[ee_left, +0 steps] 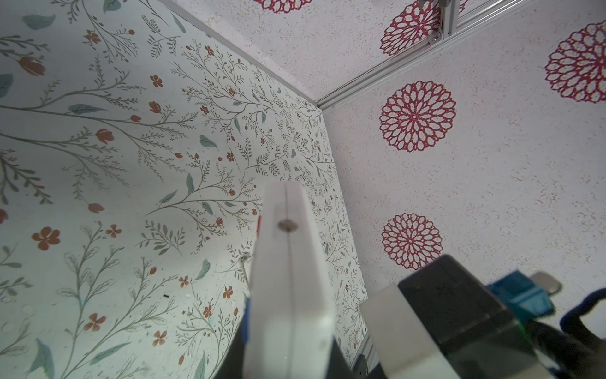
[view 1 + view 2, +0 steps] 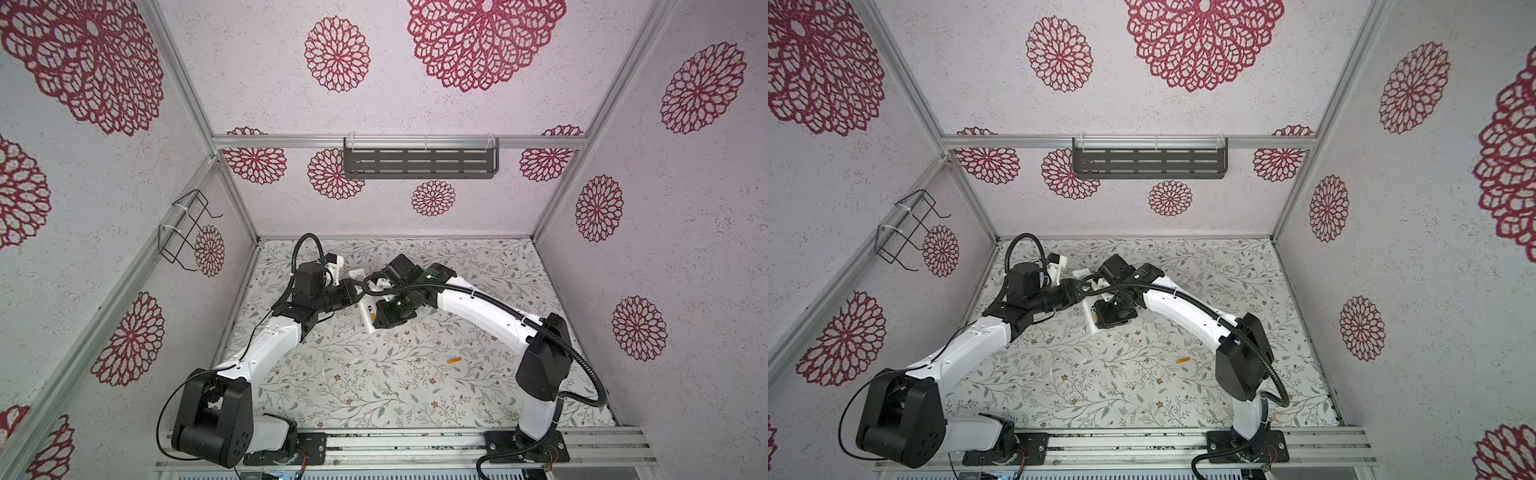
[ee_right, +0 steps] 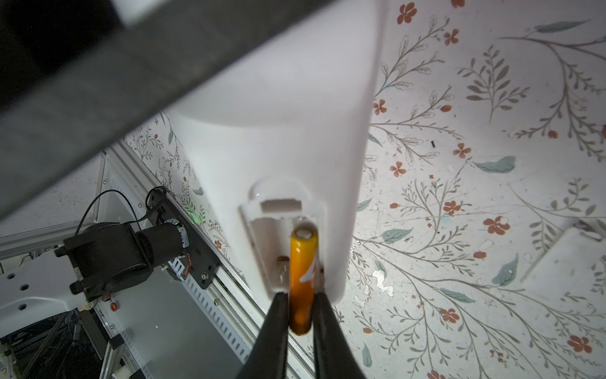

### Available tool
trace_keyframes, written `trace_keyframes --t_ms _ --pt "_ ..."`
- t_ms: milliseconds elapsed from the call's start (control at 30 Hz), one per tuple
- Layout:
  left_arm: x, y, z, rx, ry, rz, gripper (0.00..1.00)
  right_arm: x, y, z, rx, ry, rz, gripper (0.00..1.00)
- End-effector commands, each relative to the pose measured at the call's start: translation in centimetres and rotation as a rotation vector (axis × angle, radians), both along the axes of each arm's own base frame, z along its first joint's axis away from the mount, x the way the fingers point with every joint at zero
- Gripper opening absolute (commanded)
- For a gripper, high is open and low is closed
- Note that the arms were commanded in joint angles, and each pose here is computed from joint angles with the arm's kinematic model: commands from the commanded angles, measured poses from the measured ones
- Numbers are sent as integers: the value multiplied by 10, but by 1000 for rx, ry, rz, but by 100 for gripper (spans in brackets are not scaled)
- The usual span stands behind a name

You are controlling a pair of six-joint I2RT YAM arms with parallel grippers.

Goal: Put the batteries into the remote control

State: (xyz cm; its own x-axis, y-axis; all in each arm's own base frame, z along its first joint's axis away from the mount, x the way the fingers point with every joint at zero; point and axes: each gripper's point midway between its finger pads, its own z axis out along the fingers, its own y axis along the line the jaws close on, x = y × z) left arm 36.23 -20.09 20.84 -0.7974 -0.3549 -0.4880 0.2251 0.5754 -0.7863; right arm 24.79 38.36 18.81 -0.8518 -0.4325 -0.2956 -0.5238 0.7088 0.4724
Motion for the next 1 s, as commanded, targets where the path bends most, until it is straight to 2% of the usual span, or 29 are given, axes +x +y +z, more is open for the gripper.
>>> trace_keyframes --t_ms 0,200,600,967 --pt "-4 -11 21 -72 -38 -46 0 6 -1 0 -9 -12 -4 20" --pt "-4 -13 21 -72 -38 -46 0 6 -2 2 -9 -12 -5 21" --pt "-4 -18 18 -89 -28 -47 0 12 -6 9 -10 -31 -13 39" --pt "0 -17 14 -111 -22 -27 0 12 -6 5 -16 -20 -6 30"
